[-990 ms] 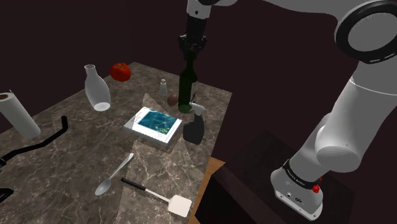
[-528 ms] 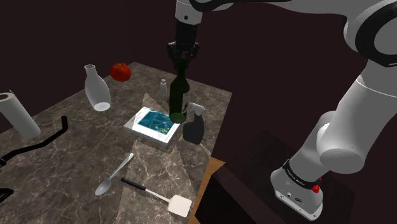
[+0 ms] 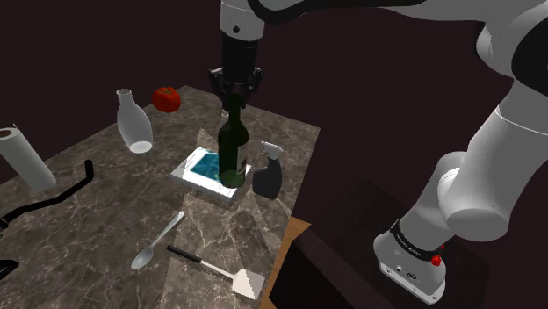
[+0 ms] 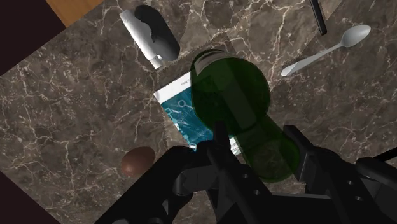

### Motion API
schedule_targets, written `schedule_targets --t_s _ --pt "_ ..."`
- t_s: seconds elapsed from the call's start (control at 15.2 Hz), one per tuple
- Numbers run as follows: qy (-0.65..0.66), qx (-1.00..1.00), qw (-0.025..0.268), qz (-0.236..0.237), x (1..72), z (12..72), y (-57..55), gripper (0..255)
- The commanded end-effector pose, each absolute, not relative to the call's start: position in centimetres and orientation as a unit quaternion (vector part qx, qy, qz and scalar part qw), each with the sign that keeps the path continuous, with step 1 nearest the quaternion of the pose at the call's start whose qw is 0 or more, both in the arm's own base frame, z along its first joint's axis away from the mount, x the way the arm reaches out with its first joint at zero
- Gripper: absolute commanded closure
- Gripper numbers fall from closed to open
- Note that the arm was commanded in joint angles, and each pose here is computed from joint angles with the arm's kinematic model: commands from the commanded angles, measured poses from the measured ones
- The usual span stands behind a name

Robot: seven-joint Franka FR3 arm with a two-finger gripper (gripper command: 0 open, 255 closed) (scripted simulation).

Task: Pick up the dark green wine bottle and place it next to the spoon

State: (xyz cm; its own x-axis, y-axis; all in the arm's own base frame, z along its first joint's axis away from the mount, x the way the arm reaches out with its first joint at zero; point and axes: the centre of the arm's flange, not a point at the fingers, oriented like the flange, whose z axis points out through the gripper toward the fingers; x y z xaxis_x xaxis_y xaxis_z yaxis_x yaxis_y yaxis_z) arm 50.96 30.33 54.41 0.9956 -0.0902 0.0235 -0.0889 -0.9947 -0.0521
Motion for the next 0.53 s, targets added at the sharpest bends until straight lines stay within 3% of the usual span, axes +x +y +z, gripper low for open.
schedule_targets --t_s 0.0,0.46 --pt "0.046 -0.999 0.026 -0.013 49.7 54.5 32.7 255" --pt "0.046 -0.999 0.026 -0.013 45.3 54.6 40.8 255"
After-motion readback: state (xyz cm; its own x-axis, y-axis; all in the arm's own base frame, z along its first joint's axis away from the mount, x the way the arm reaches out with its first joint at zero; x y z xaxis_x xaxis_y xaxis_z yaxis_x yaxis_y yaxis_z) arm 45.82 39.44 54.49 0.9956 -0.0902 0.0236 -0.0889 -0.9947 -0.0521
